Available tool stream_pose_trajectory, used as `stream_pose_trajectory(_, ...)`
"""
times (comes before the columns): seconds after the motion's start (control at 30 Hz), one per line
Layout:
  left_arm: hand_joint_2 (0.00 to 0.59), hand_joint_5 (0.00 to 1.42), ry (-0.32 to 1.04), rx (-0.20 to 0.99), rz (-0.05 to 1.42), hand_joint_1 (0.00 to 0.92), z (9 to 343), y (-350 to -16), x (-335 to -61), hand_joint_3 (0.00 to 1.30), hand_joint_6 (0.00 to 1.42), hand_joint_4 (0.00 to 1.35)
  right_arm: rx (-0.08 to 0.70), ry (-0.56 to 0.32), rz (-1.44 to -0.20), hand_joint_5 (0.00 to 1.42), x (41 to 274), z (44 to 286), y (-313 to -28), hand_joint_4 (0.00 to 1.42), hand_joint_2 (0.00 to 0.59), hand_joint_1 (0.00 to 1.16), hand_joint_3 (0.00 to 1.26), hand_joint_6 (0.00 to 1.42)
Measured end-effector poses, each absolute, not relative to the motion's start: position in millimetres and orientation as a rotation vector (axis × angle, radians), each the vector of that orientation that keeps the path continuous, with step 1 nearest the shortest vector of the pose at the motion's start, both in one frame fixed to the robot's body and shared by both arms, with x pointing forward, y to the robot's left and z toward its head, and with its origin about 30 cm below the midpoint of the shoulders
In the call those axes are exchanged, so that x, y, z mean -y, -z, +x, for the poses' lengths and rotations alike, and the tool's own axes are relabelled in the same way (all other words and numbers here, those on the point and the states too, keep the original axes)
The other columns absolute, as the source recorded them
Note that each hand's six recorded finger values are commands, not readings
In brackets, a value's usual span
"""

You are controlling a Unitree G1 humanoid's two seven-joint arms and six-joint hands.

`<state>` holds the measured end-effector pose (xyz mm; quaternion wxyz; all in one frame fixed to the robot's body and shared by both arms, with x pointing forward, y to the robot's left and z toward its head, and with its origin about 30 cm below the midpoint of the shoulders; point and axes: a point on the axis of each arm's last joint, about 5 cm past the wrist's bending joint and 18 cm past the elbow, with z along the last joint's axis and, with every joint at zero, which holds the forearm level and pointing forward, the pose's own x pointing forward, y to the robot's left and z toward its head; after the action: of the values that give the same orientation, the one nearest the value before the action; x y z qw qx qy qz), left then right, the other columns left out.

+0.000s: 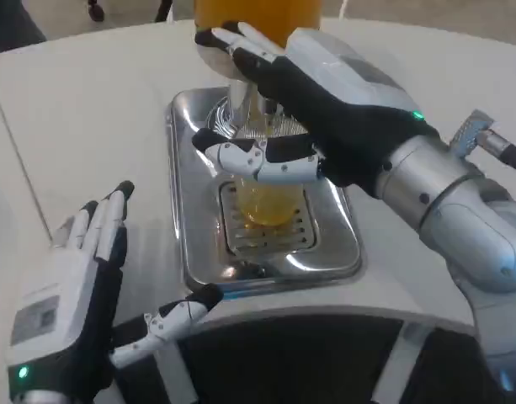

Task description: Grasp the cup under the faucet to collect the drink, then remove the cup.

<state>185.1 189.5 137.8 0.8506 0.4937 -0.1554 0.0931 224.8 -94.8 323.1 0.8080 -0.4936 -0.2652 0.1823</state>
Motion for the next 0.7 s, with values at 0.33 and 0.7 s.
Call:
stream_pose_trajectory(0.33, 0.058, 0.0, -0.194, 0.385, 0.992, 0.27, 208, -141, -169, 0.0, 0.0, 0.0, 0.566, -0.382, -1.061, 0.05, 93, 224, -323, 0.01, 0.408, 0.61, 0.09, 0.1)
stream_pose_trajectory(0.7, 0.052, 0.0, -0.202, 0.396, 0.96, 0.276, 219, -139, -163, 0.0, 0.01, 0.0, 0.564, -0.374, -1.055, 0.05, 92, 224, -323, 0.01, 0.408, 0.61, 0.09, 0.1)
